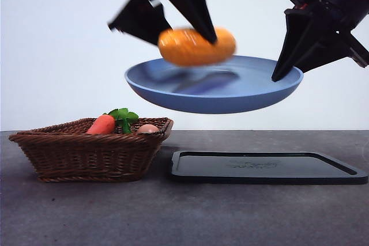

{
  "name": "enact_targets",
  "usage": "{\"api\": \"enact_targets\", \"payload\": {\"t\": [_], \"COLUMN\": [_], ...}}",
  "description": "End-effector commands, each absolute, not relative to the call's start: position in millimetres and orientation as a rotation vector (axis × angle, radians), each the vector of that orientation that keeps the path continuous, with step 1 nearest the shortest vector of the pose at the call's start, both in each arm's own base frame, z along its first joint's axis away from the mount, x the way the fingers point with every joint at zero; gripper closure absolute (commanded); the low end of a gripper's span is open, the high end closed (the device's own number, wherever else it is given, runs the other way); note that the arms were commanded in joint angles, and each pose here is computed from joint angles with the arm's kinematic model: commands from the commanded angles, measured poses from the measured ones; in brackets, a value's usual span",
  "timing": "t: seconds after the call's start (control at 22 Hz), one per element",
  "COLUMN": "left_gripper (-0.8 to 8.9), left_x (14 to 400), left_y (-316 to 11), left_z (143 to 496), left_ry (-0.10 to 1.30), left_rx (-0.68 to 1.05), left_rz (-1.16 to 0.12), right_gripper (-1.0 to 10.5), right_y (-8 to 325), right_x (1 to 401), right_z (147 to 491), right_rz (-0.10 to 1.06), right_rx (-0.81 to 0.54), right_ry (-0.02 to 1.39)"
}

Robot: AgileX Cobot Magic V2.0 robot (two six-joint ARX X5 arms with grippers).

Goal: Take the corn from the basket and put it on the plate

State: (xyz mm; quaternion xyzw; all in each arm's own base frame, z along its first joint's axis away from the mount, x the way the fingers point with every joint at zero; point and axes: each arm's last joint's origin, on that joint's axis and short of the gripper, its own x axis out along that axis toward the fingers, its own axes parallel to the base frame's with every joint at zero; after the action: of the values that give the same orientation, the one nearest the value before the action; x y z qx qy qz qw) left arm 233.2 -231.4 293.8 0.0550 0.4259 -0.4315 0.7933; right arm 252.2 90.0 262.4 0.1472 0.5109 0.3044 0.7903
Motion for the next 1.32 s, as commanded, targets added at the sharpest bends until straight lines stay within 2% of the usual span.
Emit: {"api": "enact_targets", "payload": {"t": [0.05, 0.14, 0.32, 0.68, 0.91, 1.32], "left_gripper": [6.58, 6.36, 4.74, 4.7, 4.2, 4.2], "left_x": [235, 234, 232, 228, 220, 197], "left_y": [-248, -255, -260, -258, -248, -224], "left_z": [280, 270, 266, 268, 290, 335], "left_ry": [0.938, 0.967, 0.967, 0.983, 0.918, 0.777], "left_rx": [0.182, 0.207, 0.244, 0.25, 0.23, 0.187], "left_rz": [-0.966, -0.979, -0.976, -0.976, -0.988, -1.012], "right_gripper": [9.4, 9.4, 9.4, 9.4, 9.4, 9.4], "right_y": [93, 92, 93, 93, 93, 82], "right_x": [256, 256, 255, 254, 254, 259], "right_z": [266, 266, 266, 266, 266, 265], "right_rz": [0.666, 0.664, 0.684, 0.684, 0.681, 0.638], "right_rx": [0.332, 0.333, 0.345, 0.345, 0.343, 0.359], "right_ry": [1.092, 1.102, 1.109, 1.113, 1.116, 1.101]}}
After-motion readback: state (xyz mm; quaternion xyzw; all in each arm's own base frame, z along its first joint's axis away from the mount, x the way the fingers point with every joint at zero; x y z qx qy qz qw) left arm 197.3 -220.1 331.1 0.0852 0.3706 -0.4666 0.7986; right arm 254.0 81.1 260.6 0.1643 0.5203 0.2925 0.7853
